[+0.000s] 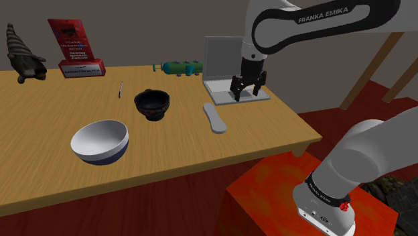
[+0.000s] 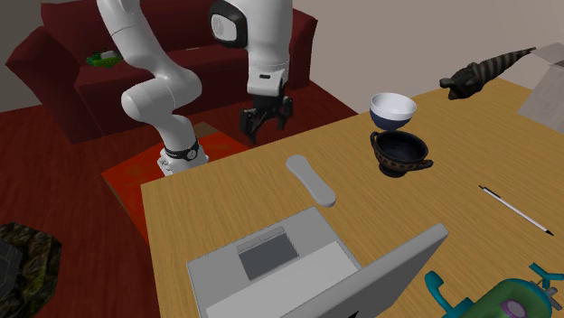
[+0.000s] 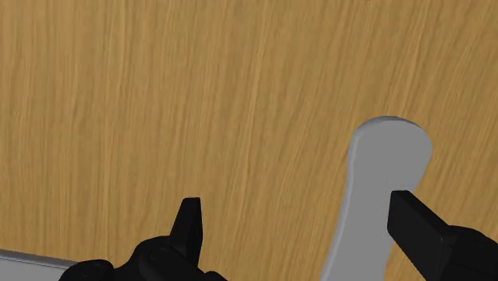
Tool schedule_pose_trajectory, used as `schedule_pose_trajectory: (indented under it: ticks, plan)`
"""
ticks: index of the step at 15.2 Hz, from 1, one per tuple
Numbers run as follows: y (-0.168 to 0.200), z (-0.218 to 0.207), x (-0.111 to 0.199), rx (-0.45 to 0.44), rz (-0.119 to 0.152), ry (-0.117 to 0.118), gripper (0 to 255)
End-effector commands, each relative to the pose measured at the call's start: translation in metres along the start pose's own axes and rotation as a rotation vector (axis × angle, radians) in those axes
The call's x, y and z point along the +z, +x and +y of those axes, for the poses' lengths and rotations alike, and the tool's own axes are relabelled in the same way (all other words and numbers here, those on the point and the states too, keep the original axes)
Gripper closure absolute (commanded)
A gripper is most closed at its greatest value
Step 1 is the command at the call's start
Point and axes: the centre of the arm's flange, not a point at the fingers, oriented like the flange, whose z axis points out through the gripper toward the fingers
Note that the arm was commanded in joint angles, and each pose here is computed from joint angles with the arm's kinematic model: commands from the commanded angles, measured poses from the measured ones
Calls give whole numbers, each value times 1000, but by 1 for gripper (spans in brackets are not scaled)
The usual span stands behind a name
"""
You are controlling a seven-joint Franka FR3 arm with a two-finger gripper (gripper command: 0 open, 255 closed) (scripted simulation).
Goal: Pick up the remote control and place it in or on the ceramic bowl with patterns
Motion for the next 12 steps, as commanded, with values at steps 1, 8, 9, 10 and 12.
schedule_pose_trajectory:
  ticks: [1,8,9,10,12]
  plan:
    - [15,-15,16,20,7,12,0]
    - [68,-60,69,85,25,51,0]
    - [76,-67,76,95,27,57,0]
    - [84,-73,83,104,30,62,0]
    - [92,-79,95,113,32,67,0]
